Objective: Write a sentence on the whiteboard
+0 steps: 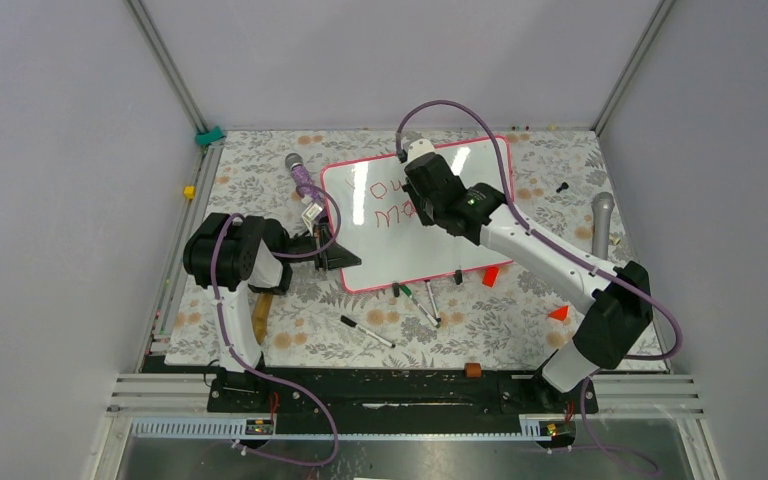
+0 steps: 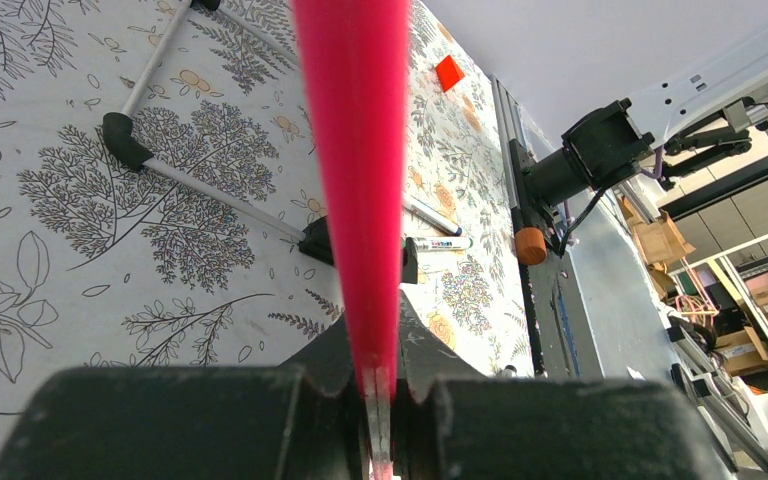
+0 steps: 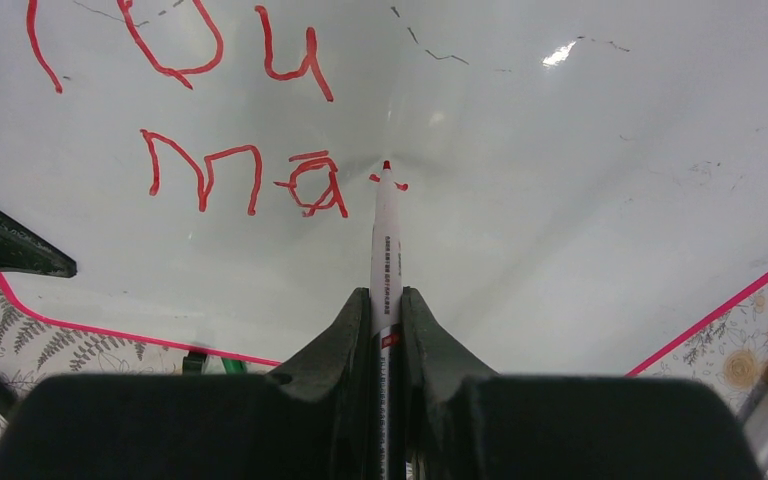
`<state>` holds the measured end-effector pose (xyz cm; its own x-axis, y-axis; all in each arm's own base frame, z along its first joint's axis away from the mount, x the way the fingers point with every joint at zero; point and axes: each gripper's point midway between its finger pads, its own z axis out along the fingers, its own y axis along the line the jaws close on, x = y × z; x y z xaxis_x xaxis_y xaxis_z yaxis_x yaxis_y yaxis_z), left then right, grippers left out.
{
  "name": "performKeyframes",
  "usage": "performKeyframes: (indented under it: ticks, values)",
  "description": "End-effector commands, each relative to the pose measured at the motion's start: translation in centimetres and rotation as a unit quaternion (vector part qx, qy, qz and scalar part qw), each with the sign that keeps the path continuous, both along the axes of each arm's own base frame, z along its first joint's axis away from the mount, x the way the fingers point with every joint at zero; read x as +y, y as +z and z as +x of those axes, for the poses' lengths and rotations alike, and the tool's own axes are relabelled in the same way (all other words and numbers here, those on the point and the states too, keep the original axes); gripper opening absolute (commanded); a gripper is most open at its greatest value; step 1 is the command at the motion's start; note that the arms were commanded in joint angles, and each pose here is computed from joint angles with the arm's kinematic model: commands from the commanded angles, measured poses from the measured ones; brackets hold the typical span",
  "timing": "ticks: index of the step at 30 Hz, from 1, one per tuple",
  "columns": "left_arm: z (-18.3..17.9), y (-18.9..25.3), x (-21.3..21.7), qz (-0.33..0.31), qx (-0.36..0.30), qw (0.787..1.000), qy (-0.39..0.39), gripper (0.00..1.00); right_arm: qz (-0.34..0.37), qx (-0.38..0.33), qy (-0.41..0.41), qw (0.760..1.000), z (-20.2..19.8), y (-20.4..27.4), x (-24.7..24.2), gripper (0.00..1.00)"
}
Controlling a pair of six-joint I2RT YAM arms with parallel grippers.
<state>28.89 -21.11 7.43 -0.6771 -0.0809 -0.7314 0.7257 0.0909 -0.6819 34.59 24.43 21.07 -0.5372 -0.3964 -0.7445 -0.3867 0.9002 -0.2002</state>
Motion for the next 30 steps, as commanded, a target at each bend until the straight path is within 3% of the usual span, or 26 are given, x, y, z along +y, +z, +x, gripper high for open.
performKeyframes:
  ticks: [1, 30]
  values:
    - [-0.6, -1.5, -0.5, 0.006, -0.001, 1.000, -0.018, 0.00, -0.001, -0.022, -0.015, 1.000, 1.3, 1.7, -0.2, 0.00]
    - [-0.7, -1.4, -0.5, 0.005, -0.001, 1.000, -0.021, 0.00, -0.020, 0.007, -0.014, 1.000, 1.1, 0.0, -0.6, 0.00]
